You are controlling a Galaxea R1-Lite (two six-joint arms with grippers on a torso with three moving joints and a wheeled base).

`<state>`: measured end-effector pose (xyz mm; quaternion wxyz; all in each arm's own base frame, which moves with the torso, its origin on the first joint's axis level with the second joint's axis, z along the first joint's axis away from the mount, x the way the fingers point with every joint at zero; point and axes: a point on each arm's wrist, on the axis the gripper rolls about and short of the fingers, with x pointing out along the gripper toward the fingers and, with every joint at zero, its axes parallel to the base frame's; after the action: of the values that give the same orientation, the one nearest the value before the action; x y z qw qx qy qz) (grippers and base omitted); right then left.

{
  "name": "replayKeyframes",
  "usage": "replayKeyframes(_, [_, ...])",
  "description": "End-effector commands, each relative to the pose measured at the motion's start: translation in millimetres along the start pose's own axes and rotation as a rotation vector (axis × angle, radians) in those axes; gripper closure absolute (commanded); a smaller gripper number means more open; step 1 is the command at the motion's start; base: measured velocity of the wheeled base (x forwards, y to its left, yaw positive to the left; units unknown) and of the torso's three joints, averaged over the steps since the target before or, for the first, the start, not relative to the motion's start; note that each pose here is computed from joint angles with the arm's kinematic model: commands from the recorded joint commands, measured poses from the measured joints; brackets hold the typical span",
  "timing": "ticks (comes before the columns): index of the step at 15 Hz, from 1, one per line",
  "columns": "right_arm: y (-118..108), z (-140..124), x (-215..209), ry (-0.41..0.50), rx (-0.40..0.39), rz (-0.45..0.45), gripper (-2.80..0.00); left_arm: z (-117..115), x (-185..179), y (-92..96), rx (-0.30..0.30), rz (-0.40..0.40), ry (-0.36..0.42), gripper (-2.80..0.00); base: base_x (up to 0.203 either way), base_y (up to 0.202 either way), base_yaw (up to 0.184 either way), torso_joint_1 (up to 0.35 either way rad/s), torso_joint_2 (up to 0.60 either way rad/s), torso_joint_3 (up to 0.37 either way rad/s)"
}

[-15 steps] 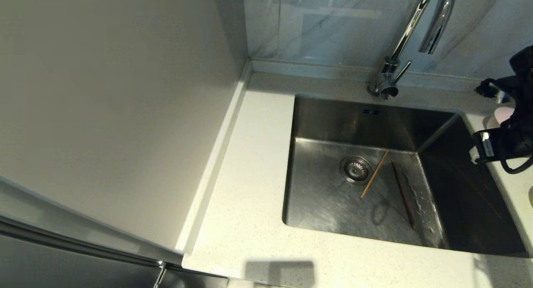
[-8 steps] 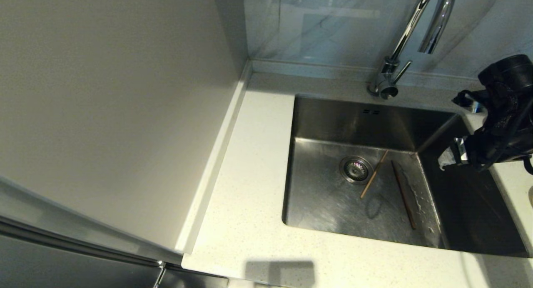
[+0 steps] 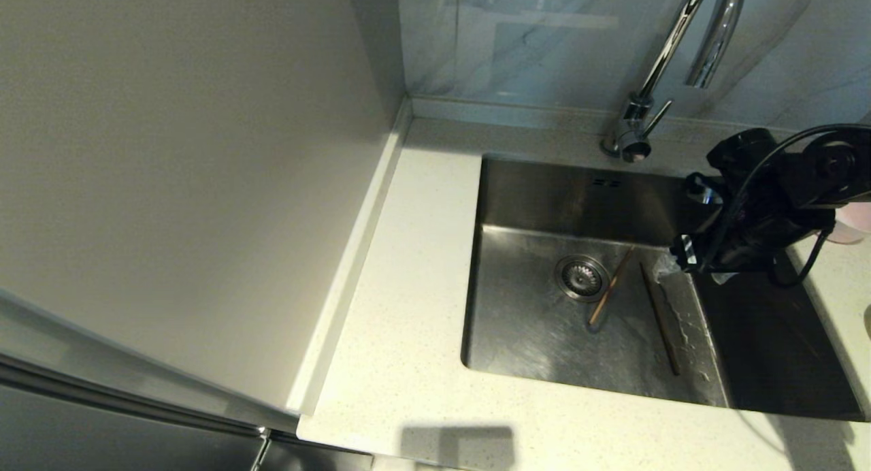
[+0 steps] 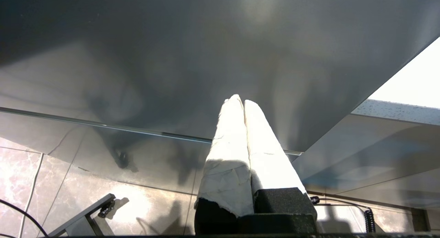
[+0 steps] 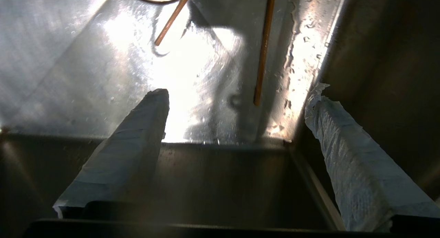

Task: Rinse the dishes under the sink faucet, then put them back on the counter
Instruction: Place the chopsticks on the bowl

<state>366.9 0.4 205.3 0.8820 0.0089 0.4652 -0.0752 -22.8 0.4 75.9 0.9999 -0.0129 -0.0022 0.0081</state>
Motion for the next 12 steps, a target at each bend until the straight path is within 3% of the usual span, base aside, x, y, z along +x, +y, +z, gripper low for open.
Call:
replayKeyframes(1, [1.8, 1.9, 42.2, 0.056, -0.003, -0.009, -2.8, 0.0, -0.2, 0.0, 0.0, 0.001, -0.003, 0.0, 0.0, 0.0, 0.0, 0.0, 0.0, 0.0])
replayKeyframes(7, [-4.9, 6.8, 113.1, 0.021, -0.008, -0.036, -2.8, 0.0, -0.2, 0.0, 0.0, 0.001, -0.003, 0.0, 0.0, 0.0, 0.0, 0.0, 0.0, 0.0])
replayKeyframes(12, [-17.1, 16.2, 140.9, 0.008, 0.008, -0.055, -2.8, 0.0, -0.2, 0.0, 0.0, 0.001, -0.003, 0.0, 0.0, 0.0, 0.0, 0.0, 0.0, 0.0])
